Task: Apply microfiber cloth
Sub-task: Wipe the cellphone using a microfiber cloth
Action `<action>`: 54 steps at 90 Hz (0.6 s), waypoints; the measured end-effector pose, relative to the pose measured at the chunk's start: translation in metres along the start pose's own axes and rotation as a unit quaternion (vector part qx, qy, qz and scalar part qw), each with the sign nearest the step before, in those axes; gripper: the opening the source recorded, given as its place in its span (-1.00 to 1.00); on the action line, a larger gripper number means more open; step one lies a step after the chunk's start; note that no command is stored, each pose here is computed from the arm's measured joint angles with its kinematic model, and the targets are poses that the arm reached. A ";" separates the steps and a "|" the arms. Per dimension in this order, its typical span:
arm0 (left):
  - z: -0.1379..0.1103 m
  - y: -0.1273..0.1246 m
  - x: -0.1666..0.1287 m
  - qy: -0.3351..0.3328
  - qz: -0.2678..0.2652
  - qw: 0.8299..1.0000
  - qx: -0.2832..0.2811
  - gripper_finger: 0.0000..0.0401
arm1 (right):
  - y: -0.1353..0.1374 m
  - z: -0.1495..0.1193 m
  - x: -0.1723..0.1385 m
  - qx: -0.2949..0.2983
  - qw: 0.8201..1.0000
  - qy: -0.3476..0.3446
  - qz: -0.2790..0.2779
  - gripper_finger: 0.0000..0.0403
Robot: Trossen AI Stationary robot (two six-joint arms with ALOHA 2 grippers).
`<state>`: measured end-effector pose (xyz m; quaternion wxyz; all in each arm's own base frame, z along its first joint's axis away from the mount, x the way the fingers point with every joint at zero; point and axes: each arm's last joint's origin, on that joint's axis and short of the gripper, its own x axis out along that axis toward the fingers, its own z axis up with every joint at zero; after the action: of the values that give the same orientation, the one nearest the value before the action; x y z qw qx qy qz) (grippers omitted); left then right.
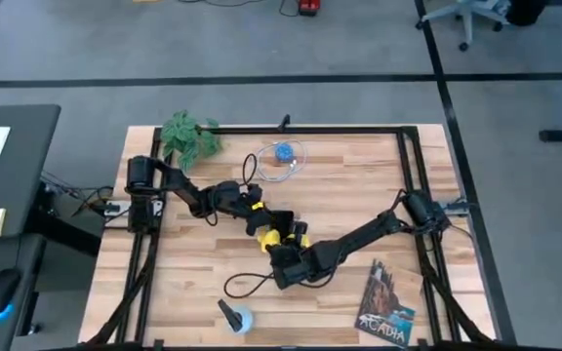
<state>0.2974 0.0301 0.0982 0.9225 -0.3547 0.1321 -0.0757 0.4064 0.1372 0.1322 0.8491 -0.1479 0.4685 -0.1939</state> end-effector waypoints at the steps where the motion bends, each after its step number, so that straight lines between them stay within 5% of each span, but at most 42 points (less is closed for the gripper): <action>1: 0.000 0.000 0.000 0.000 0.000 1.000 0.000 -0.89 | 0.000 0.000 0.000 -0.001 1.000 0.001 -0.001 -0.95; 15: 0.000 0.000 0.000 -0.001 0.001 1.000 0.003 -0.89 | -0.014 -0.006 -0.022 -0.016 0.999 0.024 -0.044 -0.96; 33: -0.003 -0.002 0.001 0.017 -0.007 1.000 0.002 -0.89 | -0.047 -0.013 -0.067 0.007 0.980 0.003 -0.200 -0.96; 54: -0.004 -0.003 0.001 0.016 -0.004 1.000 0.004 -0.89 | -0.038 -0.029 -0.056 -0.048 0.985 0.106 -0.128 -0.91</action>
<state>0.2974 0.0253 0.0968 0.9212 -0.3506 0.1451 -0.0857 0.3476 0.1275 0.1751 0.7548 -0.2259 0.5417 -0.2930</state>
